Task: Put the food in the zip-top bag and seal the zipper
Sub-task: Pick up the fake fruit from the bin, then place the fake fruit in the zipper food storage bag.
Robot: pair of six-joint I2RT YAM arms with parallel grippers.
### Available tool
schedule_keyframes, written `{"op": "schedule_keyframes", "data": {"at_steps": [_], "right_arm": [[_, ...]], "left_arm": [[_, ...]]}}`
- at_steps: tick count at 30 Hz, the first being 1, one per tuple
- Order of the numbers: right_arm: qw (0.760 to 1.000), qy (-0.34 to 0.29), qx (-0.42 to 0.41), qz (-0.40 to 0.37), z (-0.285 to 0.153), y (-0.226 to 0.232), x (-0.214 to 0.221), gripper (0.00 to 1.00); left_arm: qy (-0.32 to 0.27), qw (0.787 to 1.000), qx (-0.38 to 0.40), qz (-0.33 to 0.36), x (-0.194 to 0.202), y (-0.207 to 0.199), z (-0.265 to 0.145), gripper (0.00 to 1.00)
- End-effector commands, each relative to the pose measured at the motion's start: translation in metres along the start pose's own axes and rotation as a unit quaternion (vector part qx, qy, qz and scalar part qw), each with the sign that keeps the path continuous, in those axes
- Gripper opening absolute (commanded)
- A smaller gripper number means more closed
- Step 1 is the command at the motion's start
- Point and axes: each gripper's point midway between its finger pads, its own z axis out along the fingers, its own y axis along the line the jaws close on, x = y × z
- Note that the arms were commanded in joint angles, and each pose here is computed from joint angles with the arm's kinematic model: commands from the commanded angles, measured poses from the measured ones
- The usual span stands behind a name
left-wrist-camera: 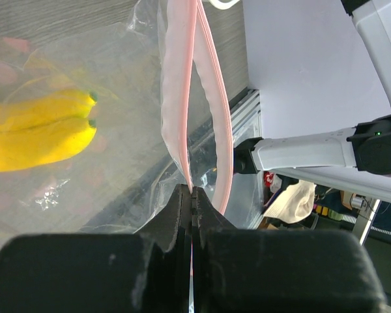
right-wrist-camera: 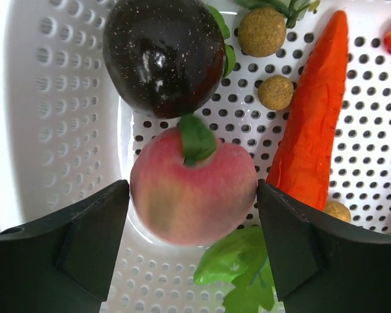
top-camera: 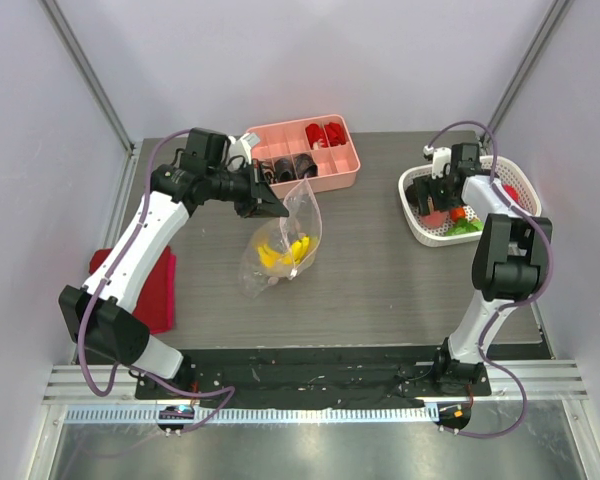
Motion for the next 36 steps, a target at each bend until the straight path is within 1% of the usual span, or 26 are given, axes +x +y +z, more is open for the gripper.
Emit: {"op": "schedule_keyframes", "data": {"at_steps": [1,7,8,9,10,12,13,15,16,18,19,21,22,24,26,27,29,30,31,32,33,34,36], "right_arm": [[0.999,-0.021,0.024,-0.012,0.006,-0.014,-0.014,0.85],[1.0,-0.012,0.024,-0.015,0.015,-0.015,-0.01,0.84],[0.999,-0.012,0.023,-0.019,0.015,-0.015,-0.009,0.78],[0.999,-0.014,0.022,-0.02,0.01,-0.014,-0.01,0.74],[0.999,-0.017,0.019,-0.018,0.006,-0.015,-0.011,0.64],[0.999,-0.036,0.016,-0.019,-0.017,-0.013,-0.022,0.54],[0.999,-0.051,0.002,-0.02,-0.027,-0.007,-0.029,0.46],[0.997,-0.076,-0.022,-0.017,-0.052,0.003,-0.042,0.39],[0.992,-0.114,-0.05,-0.021,-0.078,0.016,-0.058,0.33],[0.984,-0.15,-0.094,-0.014,-0.11,0.037,-0.076,0.28],[0.972,-0.185,-0.146,-0.022,-0.137,0.06,-0.089,0.25],[0.952,-0.222,-0.212,-0.012,-0.174,0.092,-0.106,0.21],[0.936,-0.25,-0.246,-0.016,-0.202,0.11,-0.114,0.19],[0.898,-0.285,-0.333,-0.024,-0.242,0.16,-0.128,0.18],[0.87,-0.321,-0.37,-0.054,-0.283,0.197,-0.134,0.17],[0.849,-0.342,-0.394,-0.077,-0.301,0.224,-0.138,0.17],[0.827,-0.36,-0.425,-0.078,-0.329,0.253,-0.137,0.18],[0.818,-0.376,-0.427,-0.084,-0.336,0.262,-0.143,0.17],[0.808,-0.372,-0.446,-0.1,-0.344,0.286,-0.138,0.17],[0.804,-0.371,-0.45,-0.109,-0.346,0.297,-0.137,0.17],[0.809,-0.363,-0.448,-0.112,-0.341,0.305,-0.137,0.18],[0.805,-0.357,-0.454,-0.134,-0.34,0.321,-0.132,0.17],[0.815,-0.334,-0.451,-0.145,-0.324,0.333,-0.125,0.18]], "left_arm": [[-0.007,1.0,0.004,0.019,-0.004,-0.001,-0.001,0.0],[-0.006,1.0,0.004,0.019,-0.004,-0.001,-0.001,0.0],[-0.007,1.0,0.003,0.019,-0.005,-0.001,-0.001,0.0],[-0.007,1.0,0.002,0.018,-0.004,-0.001,-0.001,0.0],[-0.007,1.0,0.003,0.018,-0.004,-0.001,-0.002,0.0],[-0.008,1.0,0.001,0.017,-0.004,0.0,-0.002,0.0],[-0.008,1.0,0.002,0.019,-0.003,-0.001,-0.003,0.0],[-0.008,1.0,0.002,0.017,-0.003,0.0,-0.003,0.0],[-0.007,1.0,0.002,0.015,-0.003,0.001,-0.003,0.0],[-0.006,1.0,0.002,0.013,-0.004,0.002,-0.003,0.0],[-0.004,1.0,0.003,0.009,-0.005,0.003,-0.002,0.0],[-0.001,1.0,0.006,0.003,-0.006,0.003,-0.001,0.0],[0.0,1.0,0.011,-0.002,-0.007,0.002,-0.002,0.0],[0.002,1.0,0.014,-0.008,-0.008,0.003,-0.001,0.0],[0.002,1.0,0.019,-0.009,-0.008,0.0,-0.001,0.0],[0.002,1.0,0.02,-0.01,-0.008,0.0,-0.001,0.0],[0.003,1.0,0.02,-0.01,-0.008,0.0,-0.001,0.0],[0.003,1.0,0.021,-0.01,-0.007,0.0,-0.001,0.0],[0.004,1.0,0.022,-0.01,-0.007,0.0,-0.001,0.0],[0.004,1.0,0.023,-0.011,-0.007,0.0,-0.001,0.0],[0.004,1.0,0.024,-0.01,-0.006,-0.001,-0.002,0.0],[0.004,1.0,0.024,-0.01,-0.006,-0.001,-0.002,0.0],[0.004,1.0,0.026,-0.01,-0.006,-0.002,-0.003,0.0]]}}
